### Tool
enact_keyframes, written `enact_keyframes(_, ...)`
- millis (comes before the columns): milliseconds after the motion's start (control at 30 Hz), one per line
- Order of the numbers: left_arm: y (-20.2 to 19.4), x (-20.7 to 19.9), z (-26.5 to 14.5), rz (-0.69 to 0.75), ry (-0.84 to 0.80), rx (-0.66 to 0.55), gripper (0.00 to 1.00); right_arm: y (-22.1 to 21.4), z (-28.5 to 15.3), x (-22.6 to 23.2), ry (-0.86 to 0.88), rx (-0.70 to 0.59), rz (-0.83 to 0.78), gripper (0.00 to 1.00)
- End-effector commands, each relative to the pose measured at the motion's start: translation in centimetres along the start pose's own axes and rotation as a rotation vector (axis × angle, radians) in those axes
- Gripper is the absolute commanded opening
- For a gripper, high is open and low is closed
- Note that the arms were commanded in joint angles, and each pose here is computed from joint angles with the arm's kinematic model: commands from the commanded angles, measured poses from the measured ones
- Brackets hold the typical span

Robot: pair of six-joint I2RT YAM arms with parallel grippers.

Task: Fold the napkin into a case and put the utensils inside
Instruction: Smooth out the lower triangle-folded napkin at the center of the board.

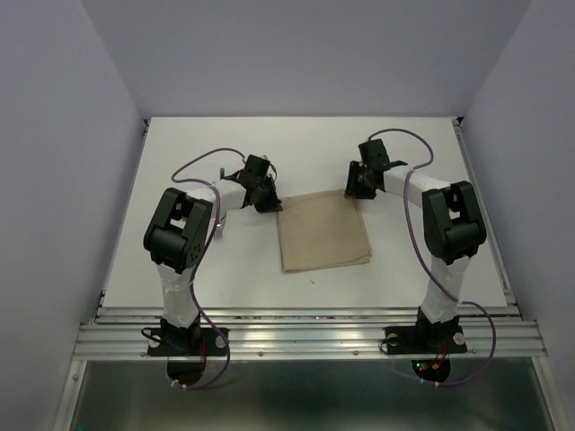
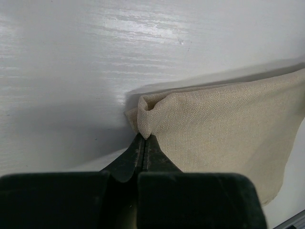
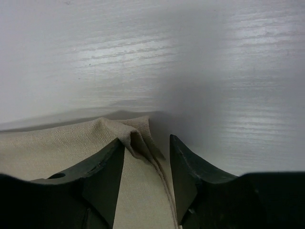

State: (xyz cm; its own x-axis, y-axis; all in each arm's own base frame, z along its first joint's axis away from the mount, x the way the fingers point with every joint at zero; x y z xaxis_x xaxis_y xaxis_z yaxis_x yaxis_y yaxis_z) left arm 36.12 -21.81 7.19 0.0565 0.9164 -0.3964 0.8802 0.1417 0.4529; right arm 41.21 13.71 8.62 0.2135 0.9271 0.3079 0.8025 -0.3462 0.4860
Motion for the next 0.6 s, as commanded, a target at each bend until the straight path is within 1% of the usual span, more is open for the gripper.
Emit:
enact_keyframes(0, -0.3, 0.6, 0.4, 0.042, 0.030, 0.034, 0.00, 2.0, -0.3, 0.6, 0.030, -0.057, -0.003, 0.47)
enact_keyframes(67, -0.3, 0.6, 0.5, 0.052, 0.028, 0.037, 0.00, 2.1, -0.4, 0.6, 0.028, -0.068, -0.003, 0.40)
enact_keyframes(200, 0.0, 0.5, 0.3, 0.074, 0.030, 0.030, 0.00, 2.4, -0.8, 0.5, 0.025, -0.102, 0.005, 0.36)
enact_keyframes(300, 0.1, 0.5, 0.2, 0.092, 0.030, 0.027, 0.00, 2.4, -0.9, 0.6, 0.034, -0.109, 0.016, 0.22)
enact_keyframes(333, 0.3, 0.4, 0.1, 0.102, 0.027, 0.024, 0.00, 2.4, -1.0, 0.6, 0.036, -0.109, 0.019, 0.13)
enact_keyframes(433, 0.4, 0.4, -0.1, 0.116, 0.023, 0.021, 0.00, 2.3, -1.3, 0.5, 0.038, -0.113, 0.033, 0.01)
enact_keyframes(567, 0.8, 0.1, -0.6, 0.143, 0.014, 0.007, 0.00, 2.2, -1.9, 0.5, 0.044, -0.118, 0.043, 0.01)
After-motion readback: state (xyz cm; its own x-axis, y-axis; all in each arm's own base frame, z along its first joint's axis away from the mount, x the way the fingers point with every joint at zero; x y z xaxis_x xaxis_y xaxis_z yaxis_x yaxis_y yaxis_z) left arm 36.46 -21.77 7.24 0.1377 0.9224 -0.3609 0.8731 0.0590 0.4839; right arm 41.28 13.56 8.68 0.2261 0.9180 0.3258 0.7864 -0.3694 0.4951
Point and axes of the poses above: each gripper's point midway between its finger pads, its own z axis out along the fingers, its own x axis along the line the jaws close on, y = z × x, the point moved 6 cm from there along -z, back along the fingers, and after that the axes turned 9 degrees about z, right-handed, at the moved point
